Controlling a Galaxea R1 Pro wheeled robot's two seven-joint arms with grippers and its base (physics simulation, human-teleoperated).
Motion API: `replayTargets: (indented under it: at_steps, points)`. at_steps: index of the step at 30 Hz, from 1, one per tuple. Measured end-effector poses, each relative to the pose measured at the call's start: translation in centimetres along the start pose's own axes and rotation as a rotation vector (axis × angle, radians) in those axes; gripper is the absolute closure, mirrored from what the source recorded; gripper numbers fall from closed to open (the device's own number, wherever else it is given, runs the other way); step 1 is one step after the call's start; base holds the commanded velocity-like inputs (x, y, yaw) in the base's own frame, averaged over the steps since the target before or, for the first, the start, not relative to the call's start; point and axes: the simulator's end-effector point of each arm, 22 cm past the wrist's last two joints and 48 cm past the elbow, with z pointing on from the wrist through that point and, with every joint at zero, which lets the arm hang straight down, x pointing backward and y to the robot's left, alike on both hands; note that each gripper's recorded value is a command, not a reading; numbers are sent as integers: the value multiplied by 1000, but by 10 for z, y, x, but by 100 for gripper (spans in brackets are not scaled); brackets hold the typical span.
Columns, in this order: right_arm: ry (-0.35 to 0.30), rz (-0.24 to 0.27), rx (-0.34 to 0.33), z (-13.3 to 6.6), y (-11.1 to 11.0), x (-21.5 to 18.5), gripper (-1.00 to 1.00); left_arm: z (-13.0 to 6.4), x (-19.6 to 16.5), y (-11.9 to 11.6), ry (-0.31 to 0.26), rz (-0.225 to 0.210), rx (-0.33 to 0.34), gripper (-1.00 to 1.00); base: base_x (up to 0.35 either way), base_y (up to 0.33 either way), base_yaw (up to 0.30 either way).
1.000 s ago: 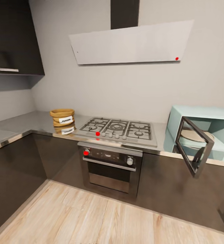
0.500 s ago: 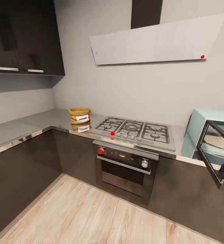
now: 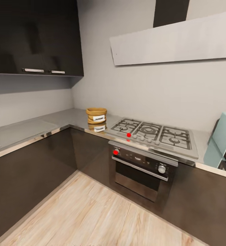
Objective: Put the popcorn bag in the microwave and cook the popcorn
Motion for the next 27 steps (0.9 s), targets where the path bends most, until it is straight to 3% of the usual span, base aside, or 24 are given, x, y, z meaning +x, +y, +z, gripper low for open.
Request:
replayTargets:
  at_steps: [7, 13, 27]
  points:
    - [-13, -6, 8, -1, -6, -3, -100, 0, 5, -3, 16, 14, 11, -100, 174, 165, 21]
    - [-12, -8, 11, -1, -9, -3, -100, -1, 7, -13, 23, 19, 59, -100, 275, 234, 0]
    - [-13, -10, 10, -1, -8, -3, -100, -1, 19, -3, 79, 12, 17, -100, 288, 226, 0]
